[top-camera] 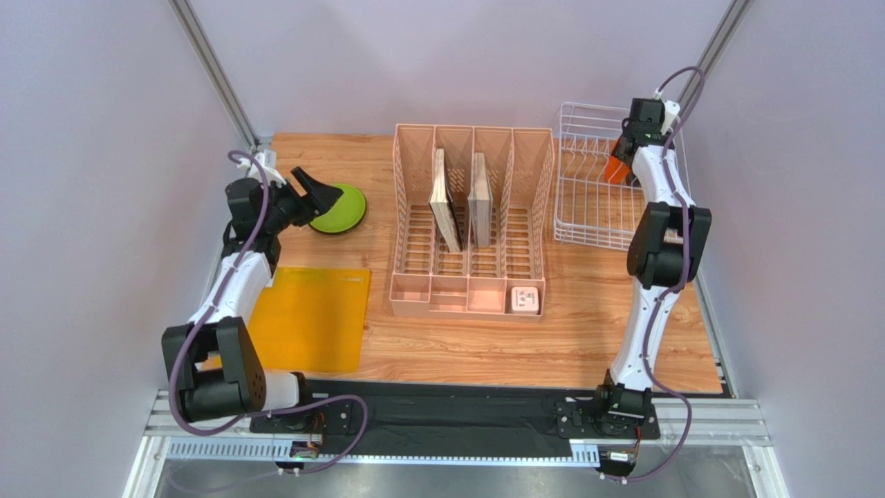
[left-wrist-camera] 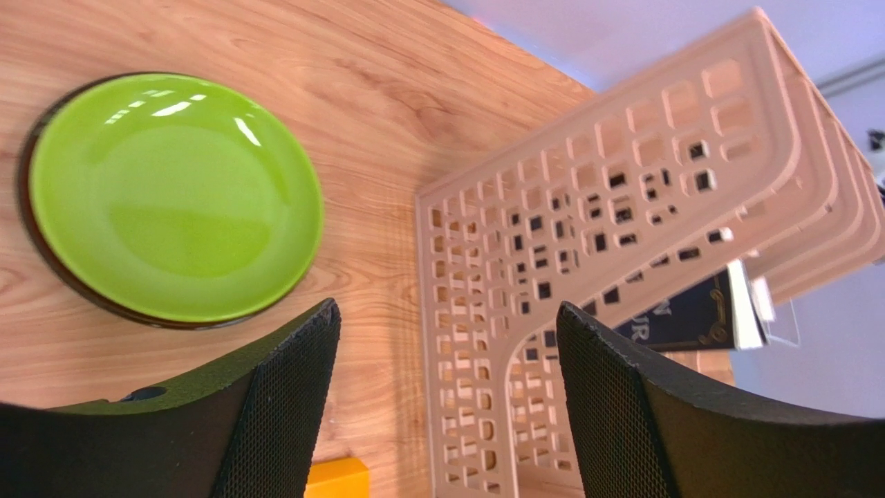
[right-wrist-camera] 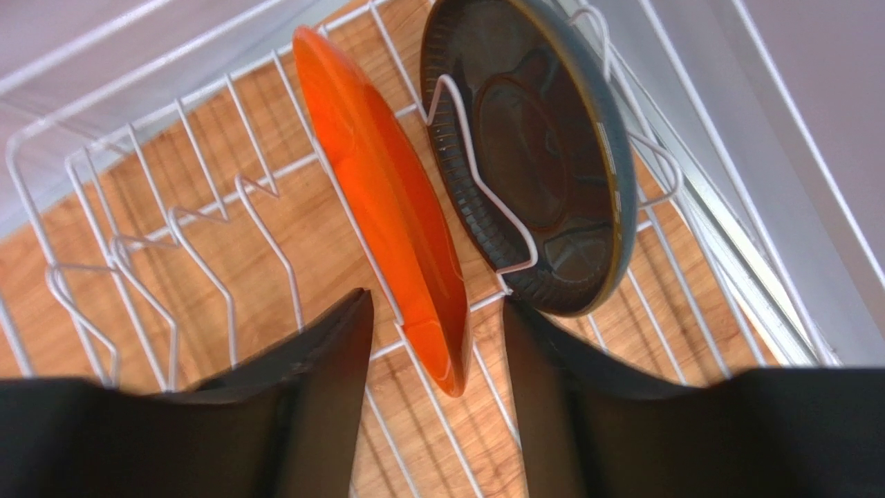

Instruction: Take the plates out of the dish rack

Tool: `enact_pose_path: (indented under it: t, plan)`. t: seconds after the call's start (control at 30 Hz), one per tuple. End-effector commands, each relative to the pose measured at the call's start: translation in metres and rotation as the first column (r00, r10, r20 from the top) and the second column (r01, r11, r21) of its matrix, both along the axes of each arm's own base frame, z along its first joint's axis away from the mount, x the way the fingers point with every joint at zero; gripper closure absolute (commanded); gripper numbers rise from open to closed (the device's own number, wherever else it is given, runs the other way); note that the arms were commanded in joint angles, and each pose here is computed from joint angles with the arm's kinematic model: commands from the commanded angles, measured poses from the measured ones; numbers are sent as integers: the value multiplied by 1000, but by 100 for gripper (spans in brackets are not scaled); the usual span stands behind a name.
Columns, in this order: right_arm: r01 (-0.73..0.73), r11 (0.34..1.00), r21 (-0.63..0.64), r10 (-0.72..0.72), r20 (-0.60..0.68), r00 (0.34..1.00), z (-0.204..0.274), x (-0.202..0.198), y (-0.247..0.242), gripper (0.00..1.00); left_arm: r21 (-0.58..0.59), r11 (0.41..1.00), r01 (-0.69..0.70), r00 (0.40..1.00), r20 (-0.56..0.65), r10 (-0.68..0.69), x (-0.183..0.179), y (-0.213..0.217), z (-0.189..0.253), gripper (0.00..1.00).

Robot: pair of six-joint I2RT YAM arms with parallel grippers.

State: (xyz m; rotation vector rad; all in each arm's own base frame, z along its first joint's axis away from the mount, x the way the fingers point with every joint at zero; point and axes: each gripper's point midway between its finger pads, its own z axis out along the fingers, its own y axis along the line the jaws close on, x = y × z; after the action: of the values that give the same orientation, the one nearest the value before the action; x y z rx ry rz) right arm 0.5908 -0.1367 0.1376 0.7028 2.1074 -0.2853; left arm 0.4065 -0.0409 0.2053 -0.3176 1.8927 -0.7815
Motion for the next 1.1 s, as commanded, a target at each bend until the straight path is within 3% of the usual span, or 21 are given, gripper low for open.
enact_pose_path:
  t: [0.0,0.07,0.27,0.5,0.6,0.87,1.07]
  plan:
    - [-105,994,31,103,60,993,13,22,16,86,30,997,68,993,94,-70,-12,-22,23,19]
    - [-115,993,37,112,60,992,12,22,18,100,23,997,78,992,101,-80,-15,-27,23,19]
    - [-116,992,-49,118,53,992,31,15,25,100,33,993,116,987,107,-119,-22,-45,23,19]
    - [78,933,-350,-50,89,995,98,-18,21,100,53,990,134,986,96,-138,-26,-62,19,19]
    - [138,905,-401,-92,133,987,124,-35,20,100,68,987,149,984,93,-155,-30,-72,17,19]
    - [139,917,-374,-72,187,980,154,-73,32,100,70,984,161,980,105,-168,-37,-78,22,19]
    - [128,945,-300,-69,199,978,167,-132,55,100,69,980,188,970,144,-196,-46,-84,40,19]
